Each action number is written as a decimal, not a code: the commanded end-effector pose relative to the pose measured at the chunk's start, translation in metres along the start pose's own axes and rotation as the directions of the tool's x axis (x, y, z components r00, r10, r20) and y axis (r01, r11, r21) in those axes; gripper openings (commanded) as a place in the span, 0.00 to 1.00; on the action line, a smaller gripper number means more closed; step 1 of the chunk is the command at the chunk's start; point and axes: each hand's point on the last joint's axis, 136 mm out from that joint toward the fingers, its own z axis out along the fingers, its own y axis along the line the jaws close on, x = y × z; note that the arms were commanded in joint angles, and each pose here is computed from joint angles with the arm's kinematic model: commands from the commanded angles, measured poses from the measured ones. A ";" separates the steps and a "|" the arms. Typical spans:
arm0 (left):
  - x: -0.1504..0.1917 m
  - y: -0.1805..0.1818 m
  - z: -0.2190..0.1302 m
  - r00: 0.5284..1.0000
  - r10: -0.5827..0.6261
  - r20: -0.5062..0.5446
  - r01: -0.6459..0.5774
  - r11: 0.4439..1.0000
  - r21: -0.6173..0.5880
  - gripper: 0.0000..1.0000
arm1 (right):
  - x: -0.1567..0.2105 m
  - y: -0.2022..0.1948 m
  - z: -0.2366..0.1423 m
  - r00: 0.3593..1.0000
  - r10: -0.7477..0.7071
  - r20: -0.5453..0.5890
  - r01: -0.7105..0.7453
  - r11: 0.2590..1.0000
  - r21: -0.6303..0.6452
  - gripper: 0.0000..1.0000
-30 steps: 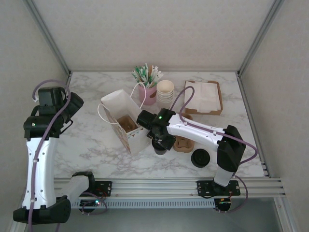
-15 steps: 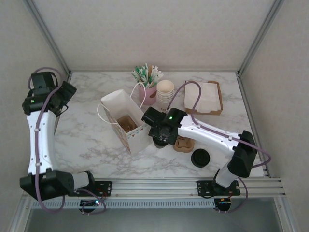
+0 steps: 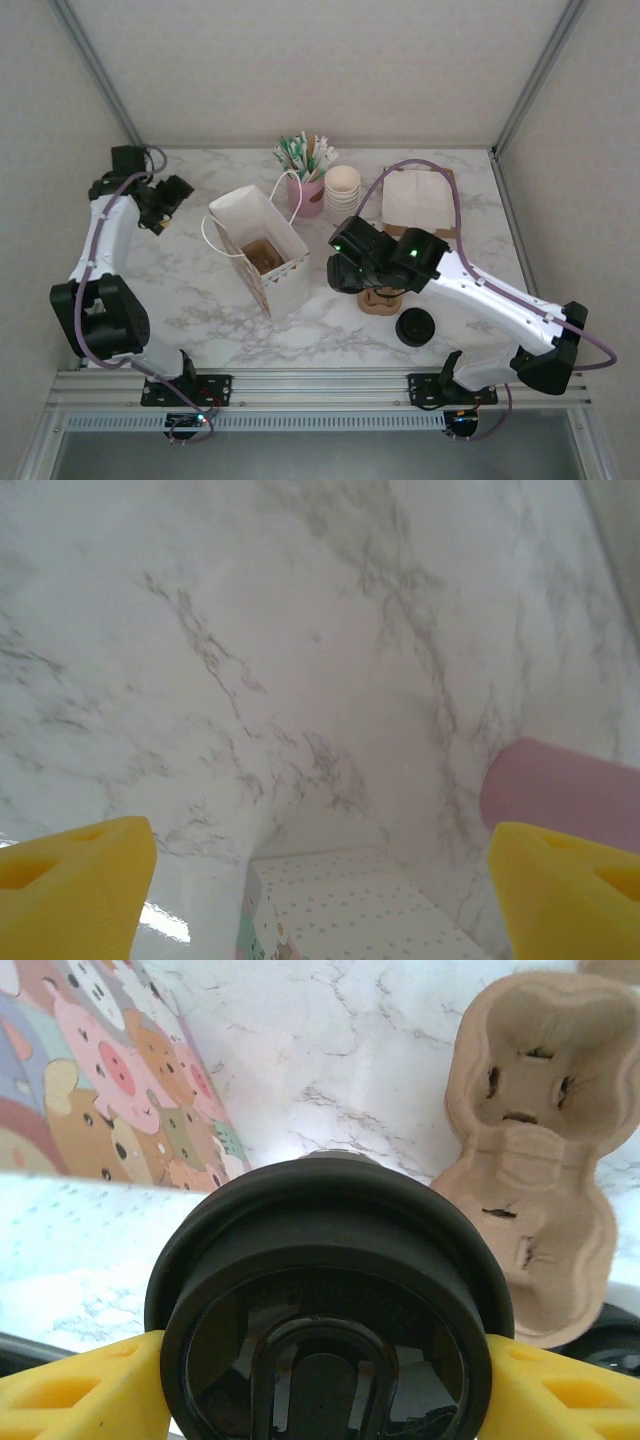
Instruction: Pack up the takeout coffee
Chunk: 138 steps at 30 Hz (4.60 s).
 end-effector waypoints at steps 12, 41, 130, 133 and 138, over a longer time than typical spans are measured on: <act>0.060 0.022 0.064 0.988 0.067 -0.140 -0.078 0.994 -0.074 0.87 | -0.041 -0.009 -0.093 0.941 -0.312 0.129 0.313 0.950 0.017 0.69; 0.176 0.026 0.057 0.979 0.096 -0.178 -0.104 0.994 -0.039 0.88 | -0.082 0.093 -0.139 0.853 -0.412 0.320 0.503 0.812 -0.295 0.68; 0.172 0.039 0.051 0.983 0.122 -0.139 -0.131 0.990 -0.055 0.86 | -0.017 0.116 0.087 0.667 -0.704 -0.245 0.654 0.710 -0.261 0.59; 0.174 0.040 0.054 0.981 0.124 -0.150 -0.134 0.989 -0.055 0.85 | -0.017 0.116 0.090 0.671 -0.701 -0.242 0.650 0.713 -0.263 0.59; 0.175 0.043 0.057 0.979 0.128 -0.157 -0.139 0.988 -0.064 0.84 | -0.017 0.119 0.096 0.678 -0.698 -0.231 0.648 0.715 -0.261 0.59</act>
